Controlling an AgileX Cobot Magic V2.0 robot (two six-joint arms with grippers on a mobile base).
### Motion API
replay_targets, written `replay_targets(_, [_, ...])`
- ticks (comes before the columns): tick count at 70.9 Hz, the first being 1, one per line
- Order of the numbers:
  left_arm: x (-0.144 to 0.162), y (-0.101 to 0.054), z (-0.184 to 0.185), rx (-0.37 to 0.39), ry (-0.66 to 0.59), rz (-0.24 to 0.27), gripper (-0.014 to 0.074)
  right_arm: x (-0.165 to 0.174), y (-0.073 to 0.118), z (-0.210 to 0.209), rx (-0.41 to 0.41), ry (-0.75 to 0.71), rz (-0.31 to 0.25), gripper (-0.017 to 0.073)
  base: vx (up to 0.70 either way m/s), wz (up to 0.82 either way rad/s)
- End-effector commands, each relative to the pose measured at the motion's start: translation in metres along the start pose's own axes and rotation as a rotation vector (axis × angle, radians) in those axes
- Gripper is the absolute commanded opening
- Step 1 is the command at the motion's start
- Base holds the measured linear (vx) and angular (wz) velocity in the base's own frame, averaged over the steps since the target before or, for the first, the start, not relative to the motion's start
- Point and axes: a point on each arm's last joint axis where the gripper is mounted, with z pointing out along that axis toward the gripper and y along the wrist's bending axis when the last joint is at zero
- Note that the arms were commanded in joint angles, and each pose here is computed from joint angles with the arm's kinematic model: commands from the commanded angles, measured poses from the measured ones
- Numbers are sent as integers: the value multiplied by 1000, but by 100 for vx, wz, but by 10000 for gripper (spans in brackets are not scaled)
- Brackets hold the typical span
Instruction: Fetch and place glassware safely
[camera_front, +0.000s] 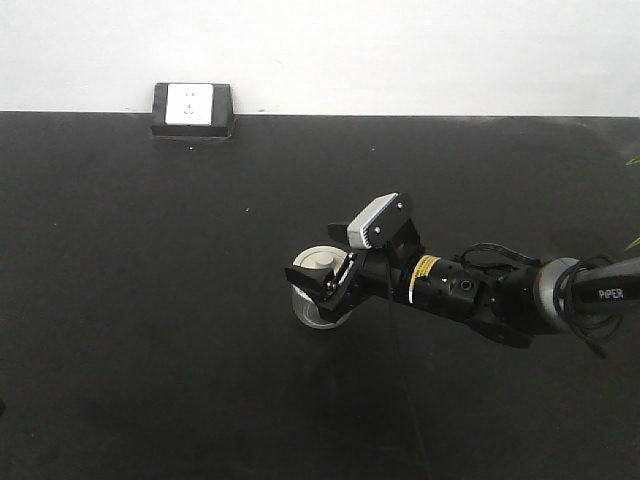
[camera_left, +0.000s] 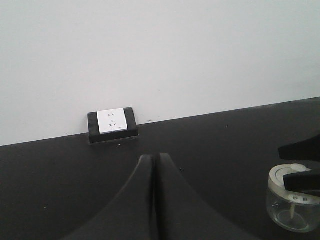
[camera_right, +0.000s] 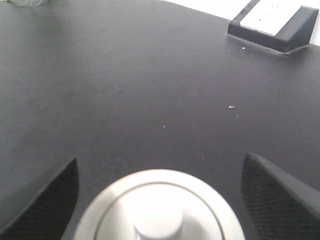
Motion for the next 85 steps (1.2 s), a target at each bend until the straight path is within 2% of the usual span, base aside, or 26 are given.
replay_targets(1, [-13,-3,1,35,-70,-23,-7,-43,-2,-11,5,-162,-23,586,0,0])
replay_targets(18, [-13,-3,1,35,-70,-23,-7,-83,3,-31,30,-219,-3,517,0,0])
replay_targets(27, [-13,-3,1,35,-70,-23,-7,-105,6,-45,56,-219,1,438,0,0])
replay_targets(36, [-13,-3,1,35,-70,-23,-7,-125,9,-62,111,-182,9,295,0,0])
replay_targets(42, [-13,-3,1,35,-70,-23,-7,-134,9,-75,182,-129,29,156,0,0])
replay_targets(49, [-13,-3,1,35,-70,-23,-7,-143,10,-90,263,-68,21,-17,0,0])
replay_targets(67, [-13,-3,1,35,-70,-23,-7,-173,16,-137,464,-45,45,-8,0,0])
replay_targets(75, [-13,-3,1,35,-70,-23,-7,-176,30,-158,476,-76,60,-8,0,0])
replay_targets(85, [-13,-3,1,35,-70,-23,-7,-156,50,-183,487,-62,71,-7,0,0])
